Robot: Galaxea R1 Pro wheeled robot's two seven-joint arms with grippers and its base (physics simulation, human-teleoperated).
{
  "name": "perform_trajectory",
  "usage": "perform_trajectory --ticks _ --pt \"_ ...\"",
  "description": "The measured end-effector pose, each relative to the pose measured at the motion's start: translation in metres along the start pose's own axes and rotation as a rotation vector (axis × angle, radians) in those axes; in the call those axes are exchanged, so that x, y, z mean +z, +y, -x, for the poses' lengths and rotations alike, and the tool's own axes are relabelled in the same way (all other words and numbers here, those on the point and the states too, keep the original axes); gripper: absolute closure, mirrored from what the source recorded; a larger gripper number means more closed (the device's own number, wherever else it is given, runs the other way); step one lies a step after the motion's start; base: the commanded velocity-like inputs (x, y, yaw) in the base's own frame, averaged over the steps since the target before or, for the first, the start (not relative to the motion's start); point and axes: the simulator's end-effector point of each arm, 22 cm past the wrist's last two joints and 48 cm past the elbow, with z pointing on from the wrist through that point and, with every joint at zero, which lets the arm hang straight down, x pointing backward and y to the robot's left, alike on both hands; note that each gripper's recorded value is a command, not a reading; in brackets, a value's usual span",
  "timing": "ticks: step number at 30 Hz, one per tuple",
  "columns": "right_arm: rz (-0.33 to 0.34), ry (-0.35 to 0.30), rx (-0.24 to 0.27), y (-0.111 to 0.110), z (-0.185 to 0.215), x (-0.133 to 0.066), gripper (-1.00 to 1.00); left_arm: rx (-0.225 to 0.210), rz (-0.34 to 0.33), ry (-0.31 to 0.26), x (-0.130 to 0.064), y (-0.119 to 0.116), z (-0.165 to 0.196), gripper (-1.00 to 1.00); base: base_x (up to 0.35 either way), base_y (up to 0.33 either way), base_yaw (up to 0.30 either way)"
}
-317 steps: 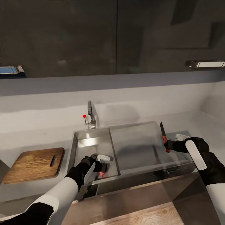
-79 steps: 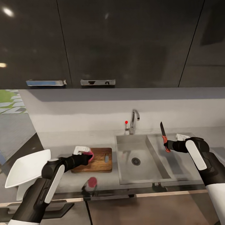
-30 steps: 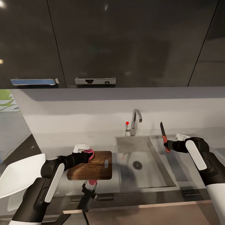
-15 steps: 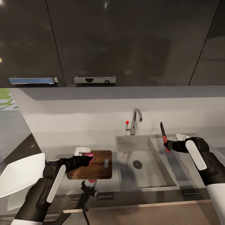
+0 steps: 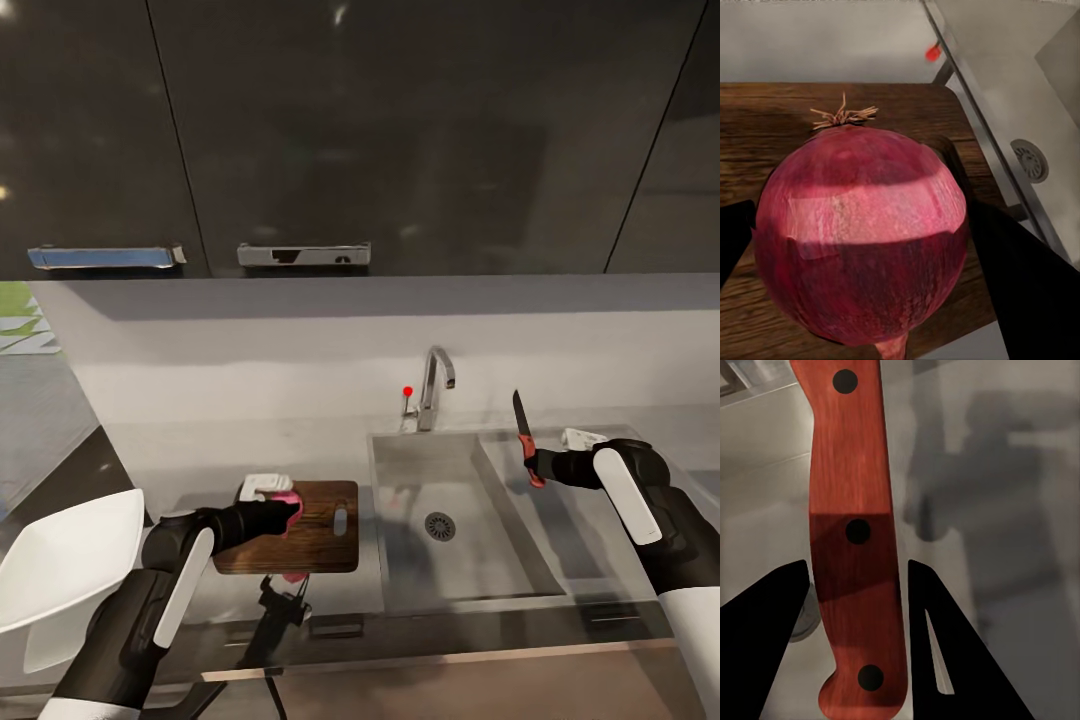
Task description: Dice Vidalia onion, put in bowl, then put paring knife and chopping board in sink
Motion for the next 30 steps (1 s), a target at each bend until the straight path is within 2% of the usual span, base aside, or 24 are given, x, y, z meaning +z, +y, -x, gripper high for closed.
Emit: perform_trajectory --ticks 4,12,30 --pt "0.000 0.000 0.000 0.000 0.000 0.000 1.00 0.000 0.001 0.001 0.001 0.000 0.001 1.00 0.000 0.000 0.000" --pt "0.000 0.000 0.000 0.000 0.000 0.000 1.00 -0.018 0.009 0.037 0.010 0.008 -0.010 1.00 0.000 0.000 0.000" --pt "0.000 0.000 0.000 0.000 0.000 0.000 1.00 -0.011 0.014 0.020 0.015 0.011 0.012 1.00 0.000 0.000 0.000"
